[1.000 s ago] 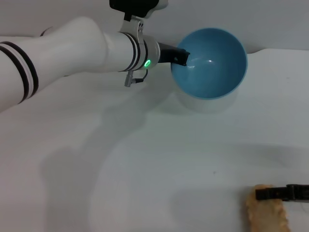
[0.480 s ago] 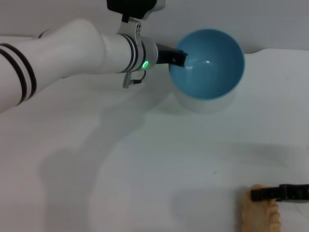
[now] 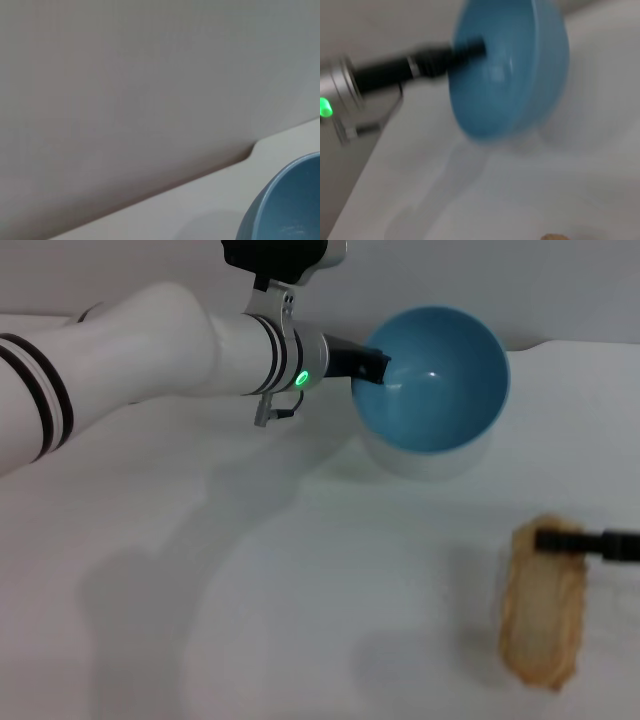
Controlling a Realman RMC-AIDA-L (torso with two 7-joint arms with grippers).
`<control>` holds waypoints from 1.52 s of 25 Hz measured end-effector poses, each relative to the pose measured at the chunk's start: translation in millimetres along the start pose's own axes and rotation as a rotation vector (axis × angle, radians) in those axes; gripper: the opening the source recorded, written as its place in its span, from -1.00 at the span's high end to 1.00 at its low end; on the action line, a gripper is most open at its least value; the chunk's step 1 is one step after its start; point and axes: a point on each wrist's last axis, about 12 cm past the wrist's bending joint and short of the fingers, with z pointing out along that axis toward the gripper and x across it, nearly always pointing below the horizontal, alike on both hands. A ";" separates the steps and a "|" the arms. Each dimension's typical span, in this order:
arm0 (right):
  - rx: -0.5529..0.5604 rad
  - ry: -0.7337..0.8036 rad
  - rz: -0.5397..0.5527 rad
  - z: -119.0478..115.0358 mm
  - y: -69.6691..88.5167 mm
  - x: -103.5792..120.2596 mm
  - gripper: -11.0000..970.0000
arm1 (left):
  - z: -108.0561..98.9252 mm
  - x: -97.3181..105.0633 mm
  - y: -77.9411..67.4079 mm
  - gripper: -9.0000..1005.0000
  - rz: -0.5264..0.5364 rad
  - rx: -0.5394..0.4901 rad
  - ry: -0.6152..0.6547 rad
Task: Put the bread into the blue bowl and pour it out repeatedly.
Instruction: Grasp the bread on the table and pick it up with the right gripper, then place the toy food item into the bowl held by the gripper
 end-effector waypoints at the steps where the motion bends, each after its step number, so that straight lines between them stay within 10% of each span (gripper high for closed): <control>1: 0.007 -0.024 -0.031 -5.1 2.0 -8.7 0.24 | -0.1 0.7 -0.7 0.99 0.004 0.005 0.008; 16: -0.005 -0.333 -0.361 -54.4 53.0 -100.6 0.51 | -4.2 17.5 -15.0 0.98 0.024 0.125 0.195; 38: -0.090 -0.277 -0.264 49.6 40.6 -90.5 0.62 | -8.9 25.5 -22.5 0.98 -0.006 0.177 0.214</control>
